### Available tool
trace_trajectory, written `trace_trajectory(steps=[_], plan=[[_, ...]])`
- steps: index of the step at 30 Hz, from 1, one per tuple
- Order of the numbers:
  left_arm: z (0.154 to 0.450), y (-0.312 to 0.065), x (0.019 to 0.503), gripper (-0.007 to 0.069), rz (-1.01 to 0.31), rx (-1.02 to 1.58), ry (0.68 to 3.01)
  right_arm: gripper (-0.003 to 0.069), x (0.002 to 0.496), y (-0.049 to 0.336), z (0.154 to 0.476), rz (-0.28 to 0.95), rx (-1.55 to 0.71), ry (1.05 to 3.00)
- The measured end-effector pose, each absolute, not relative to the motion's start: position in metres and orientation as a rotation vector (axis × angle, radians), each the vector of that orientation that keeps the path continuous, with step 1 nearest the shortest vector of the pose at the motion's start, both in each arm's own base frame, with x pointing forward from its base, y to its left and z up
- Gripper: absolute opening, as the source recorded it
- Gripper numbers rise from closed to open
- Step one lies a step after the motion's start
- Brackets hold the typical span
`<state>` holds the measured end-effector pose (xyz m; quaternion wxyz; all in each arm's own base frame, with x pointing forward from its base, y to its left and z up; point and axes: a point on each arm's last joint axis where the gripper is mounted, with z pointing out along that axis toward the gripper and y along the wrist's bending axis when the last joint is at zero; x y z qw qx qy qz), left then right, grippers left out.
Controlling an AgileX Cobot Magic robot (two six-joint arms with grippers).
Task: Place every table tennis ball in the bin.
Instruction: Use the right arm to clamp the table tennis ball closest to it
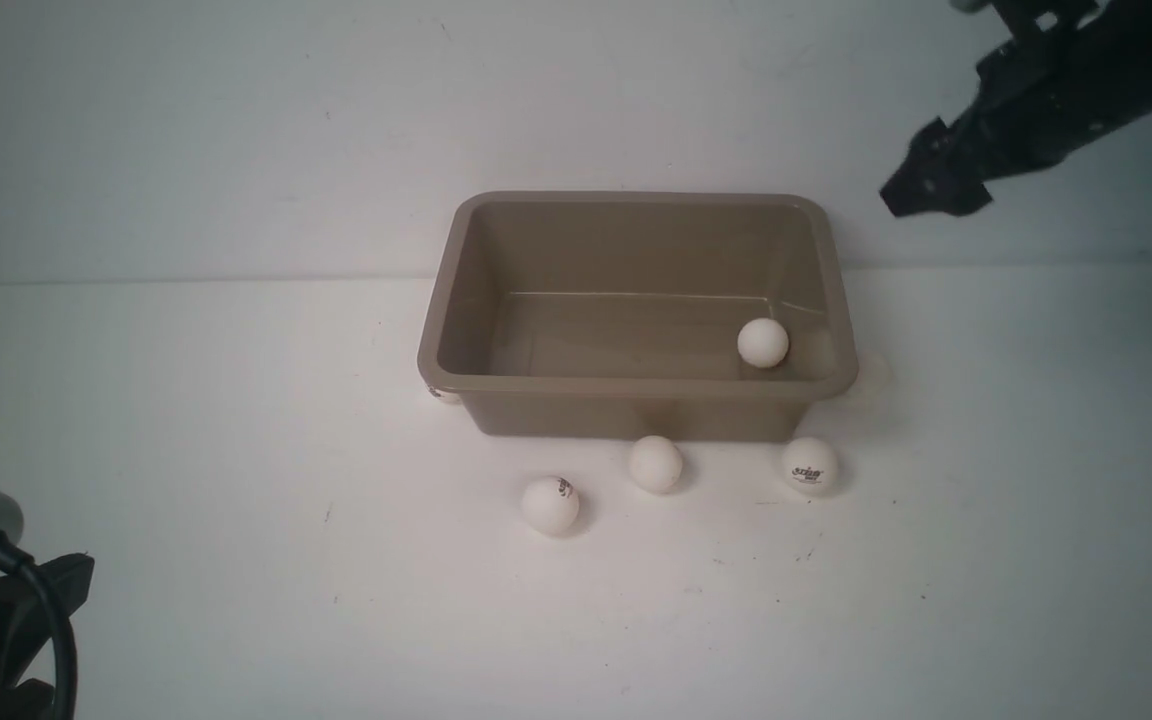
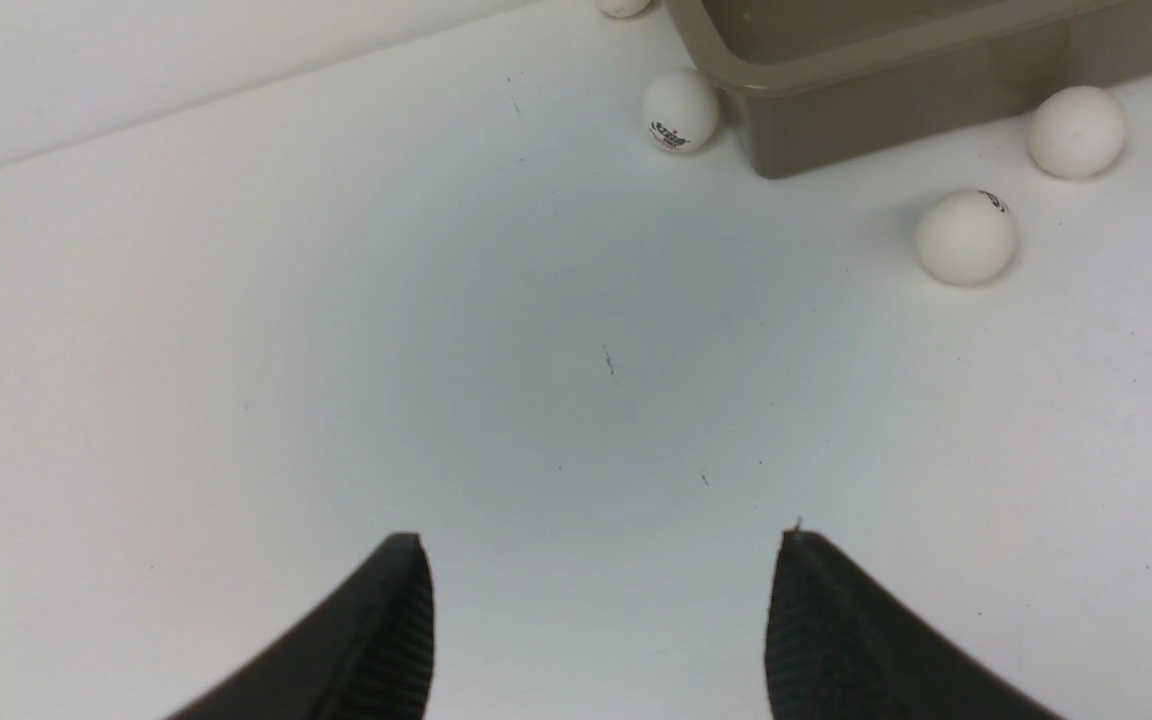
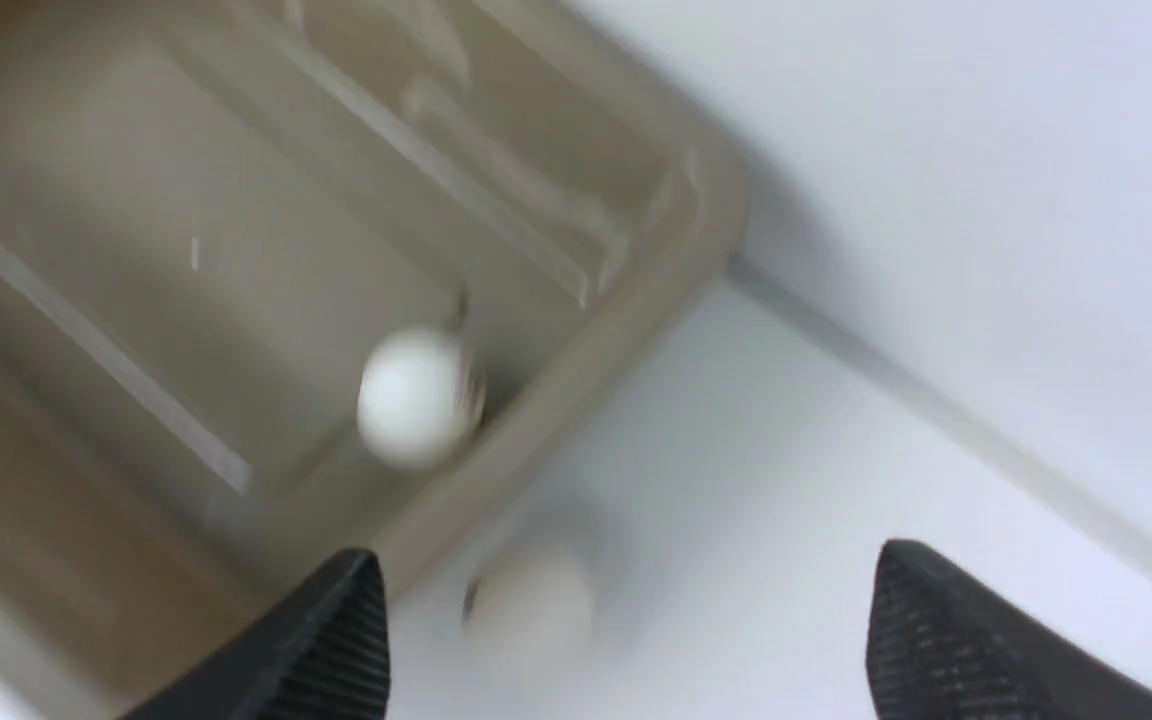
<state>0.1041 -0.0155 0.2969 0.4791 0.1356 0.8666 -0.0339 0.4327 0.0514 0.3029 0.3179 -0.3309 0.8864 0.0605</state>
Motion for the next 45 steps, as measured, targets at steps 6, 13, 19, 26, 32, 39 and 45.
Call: trace_trajectory(steps=[6, 13, 19, 26, 32, 39, 45], plan=[[0.297, -0.015, 0.104, 0.0405, -0.082, 0.33, 2.113, 0.057, 0.421, 0.052, 0.296, 0.261, -0.916, 2.455], [0.298, -0.015, 0.105, 0.0405, -0.074, 0.322, 2.096, 0.0568, 0.42, 0.052, 0.292, 0.27, -0.921, 2.497], [0.298, -0.015, 0.105, 0.0405, -0.073, 0.322, 2.095, 0.0568, 0.435, 0.051, 0.262, 0.252, -0.945, 2.517], [0.298, -0.015, 0.105, 0.0405, -0.074, 0.322, 2.096, 0.0567, 0.452, 0.051, 0.22, 0.188, -1.206, 2.427], [0.298, -0.015, 0.105, 0.0405, -0.074, 0.322, 2.096, 0.0559, 0.456, 0.051, 0.212, 0.123, -1.426, 2.293], [0.298, -0.015, 0.105, 0.0405, -0.074, 0.322, 2.096, 0.0558, 0.46, 0.054, 0.194, 0.169, -1.437, 2.287], [0.298, -0.015, 0.105, 0.0405, -0.073, 0.323, 2.095, 0.0558, 0.466, 0.056, 0.17, 0.214, -1.442, 2.298]])
